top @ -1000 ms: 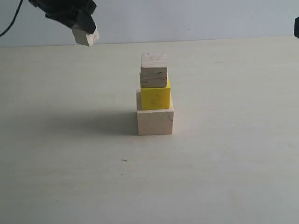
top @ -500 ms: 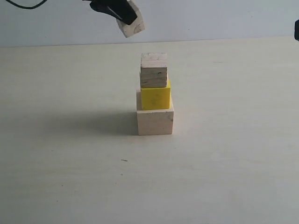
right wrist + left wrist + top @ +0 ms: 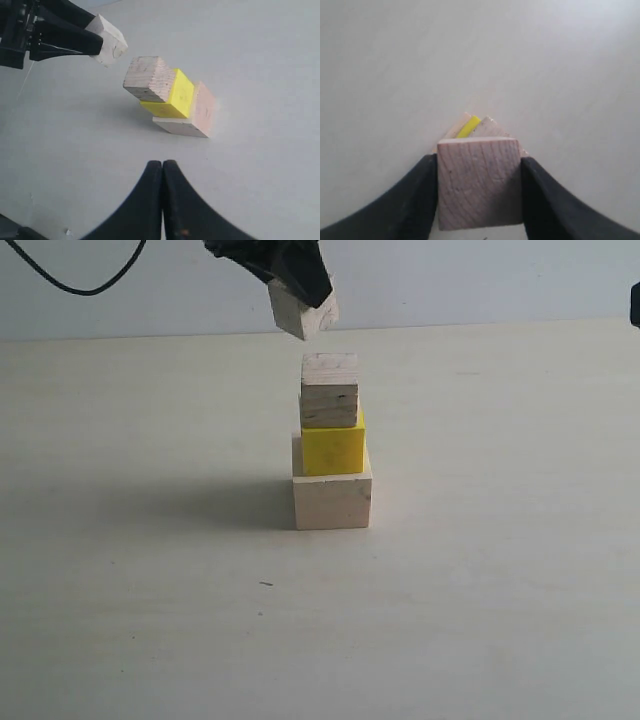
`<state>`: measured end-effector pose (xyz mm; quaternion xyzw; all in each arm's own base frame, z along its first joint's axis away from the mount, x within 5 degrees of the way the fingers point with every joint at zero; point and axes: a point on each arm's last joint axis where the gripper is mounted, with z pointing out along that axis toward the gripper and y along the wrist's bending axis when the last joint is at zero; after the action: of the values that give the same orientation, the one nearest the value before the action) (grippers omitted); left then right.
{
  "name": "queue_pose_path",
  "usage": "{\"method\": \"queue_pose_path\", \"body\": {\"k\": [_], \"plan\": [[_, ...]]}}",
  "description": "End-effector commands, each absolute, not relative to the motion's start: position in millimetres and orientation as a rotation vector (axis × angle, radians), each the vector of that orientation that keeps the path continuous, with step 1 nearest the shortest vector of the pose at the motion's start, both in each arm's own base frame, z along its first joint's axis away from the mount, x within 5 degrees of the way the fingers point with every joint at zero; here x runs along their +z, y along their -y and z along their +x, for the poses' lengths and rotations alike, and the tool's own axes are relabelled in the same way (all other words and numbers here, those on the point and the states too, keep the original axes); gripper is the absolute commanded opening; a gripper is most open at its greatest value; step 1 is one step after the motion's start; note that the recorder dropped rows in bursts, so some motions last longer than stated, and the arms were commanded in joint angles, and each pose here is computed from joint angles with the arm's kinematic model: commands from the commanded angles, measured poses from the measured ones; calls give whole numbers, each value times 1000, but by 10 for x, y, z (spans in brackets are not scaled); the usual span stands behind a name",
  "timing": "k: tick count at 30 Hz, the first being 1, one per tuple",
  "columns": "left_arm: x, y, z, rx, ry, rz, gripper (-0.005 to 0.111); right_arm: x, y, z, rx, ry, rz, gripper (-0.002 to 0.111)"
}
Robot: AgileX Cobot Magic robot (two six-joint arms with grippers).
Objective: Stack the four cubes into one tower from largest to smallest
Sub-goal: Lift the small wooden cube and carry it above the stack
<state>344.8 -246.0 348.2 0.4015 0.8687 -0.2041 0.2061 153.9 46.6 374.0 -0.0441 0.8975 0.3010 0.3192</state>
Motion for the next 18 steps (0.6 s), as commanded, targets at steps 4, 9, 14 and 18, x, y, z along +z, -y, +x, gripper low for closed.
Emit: {"method": "queue_pose_path", "body": {"k": [4, 9, 14, 18], "plan": [[3649, 2499, 3390, -653, -2580, 692, 0, 3743, -447, 1522, 753, -2359, -132, 0], [3643, 2677, 3258, -658, -2612, 646, 0, 3743, -447, 1522, 753, -2359, -132, 0], [3610, 2844, 3119, -453, -2635, 502, 0, 3745, -446, 1525, 751, -2355, -130, 0], [3605, 2910, 3043, -315, -2617, 437, 0, 3730, -493, 1507, 735, -2370, -189, 0]]}}
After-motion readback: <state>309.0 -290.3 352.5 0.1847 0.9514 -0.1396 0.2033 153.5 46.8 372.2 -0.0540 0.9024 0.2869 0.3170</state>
